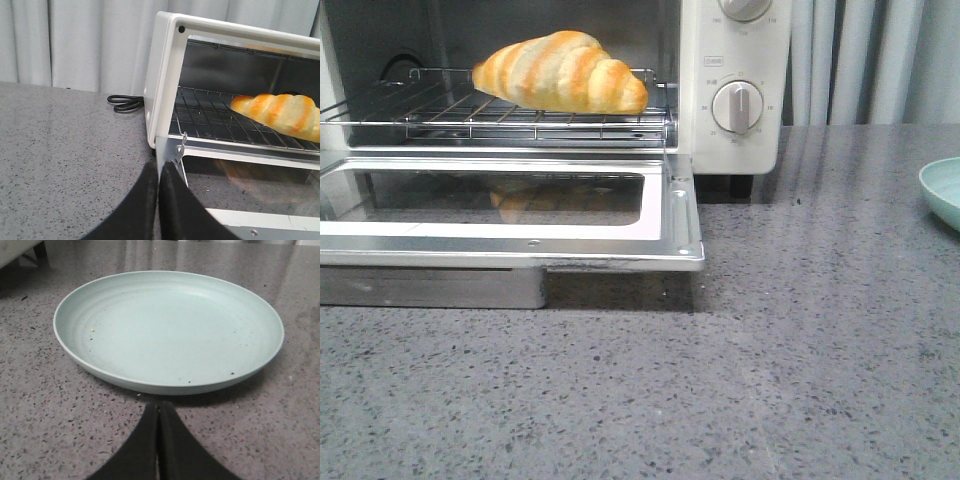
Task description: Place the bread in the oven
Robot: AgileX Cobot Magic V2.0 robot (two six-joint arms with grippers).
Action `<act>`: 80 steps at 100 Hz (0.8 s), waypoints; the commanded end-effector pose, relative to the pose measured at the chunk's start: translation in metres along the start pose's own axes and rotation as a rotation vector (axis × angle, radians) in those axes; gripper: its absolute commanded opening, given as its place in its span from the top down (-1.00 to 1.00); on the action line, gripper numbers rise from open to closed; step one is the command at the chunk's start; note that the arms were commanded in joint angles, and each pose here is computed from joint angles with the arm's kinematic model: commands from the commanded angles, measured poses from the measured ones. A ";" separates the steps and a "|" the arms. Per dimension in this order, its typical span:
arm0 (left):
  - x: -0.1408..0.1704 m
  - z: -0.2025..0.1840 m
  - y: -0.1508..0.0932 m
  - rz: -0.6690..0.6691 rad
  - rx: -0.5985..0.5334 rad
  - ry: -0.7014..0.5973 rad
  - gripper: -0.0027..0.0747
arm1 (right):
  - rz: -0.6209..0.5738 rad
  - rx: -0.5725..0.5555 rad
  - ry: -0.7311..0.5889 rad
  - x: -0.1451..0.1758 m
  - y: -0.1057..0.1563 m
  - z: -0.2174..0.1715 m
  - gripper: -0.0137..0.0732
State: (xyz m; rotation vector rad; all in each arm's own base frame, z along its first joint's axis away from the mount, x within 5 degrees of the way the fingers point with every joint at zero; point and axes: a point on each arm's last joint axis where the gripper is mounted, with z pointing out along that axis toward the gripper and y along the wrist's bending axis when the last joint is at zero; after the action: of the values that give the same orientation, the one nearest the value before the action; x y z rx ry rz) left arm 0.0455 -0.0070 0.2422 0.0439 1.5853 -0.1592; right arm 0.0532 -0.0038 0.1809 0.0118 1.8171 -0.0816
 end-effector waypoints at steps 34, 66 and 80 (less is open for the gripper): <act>0.046 0.009 0.006 0.072 -0.028 0.020 0.99 | -0.004 0.003 -0.034 0.001 0.000 0.000 0.86; 0.060 0.008 0.012 0.071 -0.126 0.161 0.99 | -0.004 0.003 -0.034 0.001 0.000 0.000 0.86; 0.061 0.008 0.012 0.068 -0.127 0.178 0.99 | -0.004 0.003 -0.034 0.001 0.000 0.000 0.86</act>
State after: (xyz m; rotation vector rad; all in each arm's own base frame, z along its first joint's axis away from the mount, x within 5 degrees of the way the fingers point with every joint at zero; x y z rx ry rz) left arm 0.0533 -0.0003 0.1829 0.0251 1.8180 0.0055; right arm 0.0532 -0.0038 0.1808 0.0118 1.8178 -0.0816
